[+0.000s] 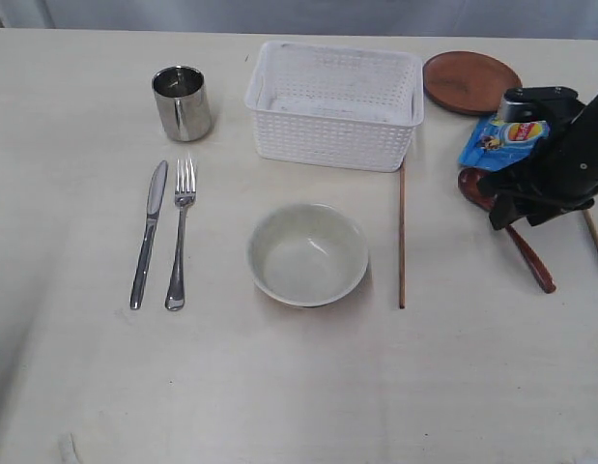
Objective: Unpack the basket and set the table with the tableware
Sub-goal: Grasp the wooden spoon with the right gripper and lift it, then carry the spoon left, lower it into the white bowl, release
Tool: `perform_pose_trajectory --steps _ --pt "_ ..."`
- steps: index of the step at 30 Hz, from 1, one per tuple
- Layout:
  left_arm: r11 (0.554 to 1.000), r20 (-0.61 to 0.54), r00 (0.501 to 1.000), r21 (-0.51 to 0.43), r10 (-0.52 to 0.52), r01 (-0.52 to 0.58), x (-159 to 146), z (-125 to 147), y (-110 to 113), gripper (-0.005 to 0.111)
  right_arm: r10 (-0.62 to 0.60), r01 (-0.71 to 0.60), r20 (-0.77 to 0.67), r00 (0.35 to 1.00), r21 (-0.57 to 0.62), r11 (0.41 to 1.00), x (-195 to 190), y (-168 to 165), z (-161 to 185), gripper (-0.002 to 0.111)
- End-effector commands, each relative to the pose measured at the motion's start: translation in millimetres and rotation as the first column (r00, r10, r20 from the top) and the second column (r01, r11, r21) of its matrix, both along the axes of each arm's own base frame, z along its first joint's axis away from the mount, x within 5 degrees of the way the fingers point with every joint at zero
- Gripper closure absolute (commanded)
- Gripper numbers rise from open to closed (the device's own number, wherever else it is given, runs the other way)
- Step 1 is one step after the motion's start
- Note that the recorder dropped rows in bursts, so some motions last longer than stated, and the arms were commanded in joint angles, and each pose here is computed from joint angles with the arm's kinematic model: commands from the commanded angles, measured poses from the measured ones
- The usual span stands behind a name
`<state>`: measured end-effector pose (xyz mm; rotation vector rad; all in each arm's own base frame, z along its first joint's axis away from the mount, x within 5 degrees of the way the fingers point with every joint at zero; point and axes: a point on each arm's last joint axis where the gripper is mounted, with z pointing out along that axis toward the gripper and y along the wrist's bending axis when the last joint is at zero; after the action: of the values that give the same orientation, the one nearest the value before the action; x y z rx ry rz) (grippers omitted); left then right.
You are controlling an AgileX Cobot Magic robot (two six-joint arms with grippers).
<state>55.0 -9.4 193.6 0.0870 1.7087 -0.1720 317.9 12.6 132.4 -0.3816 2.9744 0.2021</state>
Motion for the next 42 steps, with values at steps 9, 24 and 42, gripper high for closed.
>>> perform_pose_trajectory --steps 9,24,42 --pt "1.0 0.01 1.0 -0.008 -0.001 0.001 -0.1 0.2 -0.1 0.107 0.006 -0.006 -0.096 0.995 -0.004 1.0 -0.8 -1.6 -29.6 0.078" --pt "1.0 0.01 1.0 -0.008 -0.001 0.001 -0.1 0.2 -0.1 0.107 0.22 -0.221 0.052 0.974 0.016 0.975 -19.0 64.6 49.7 0.109" --pt "1.0 0.01 1.0 -0.008 -0.001 0.001 -0.1 0.2 -0.1 0.107 0.572 -0.607 -0.22 0.79 -0.16 0.778 -54.3 232.6 60.9 0.109"
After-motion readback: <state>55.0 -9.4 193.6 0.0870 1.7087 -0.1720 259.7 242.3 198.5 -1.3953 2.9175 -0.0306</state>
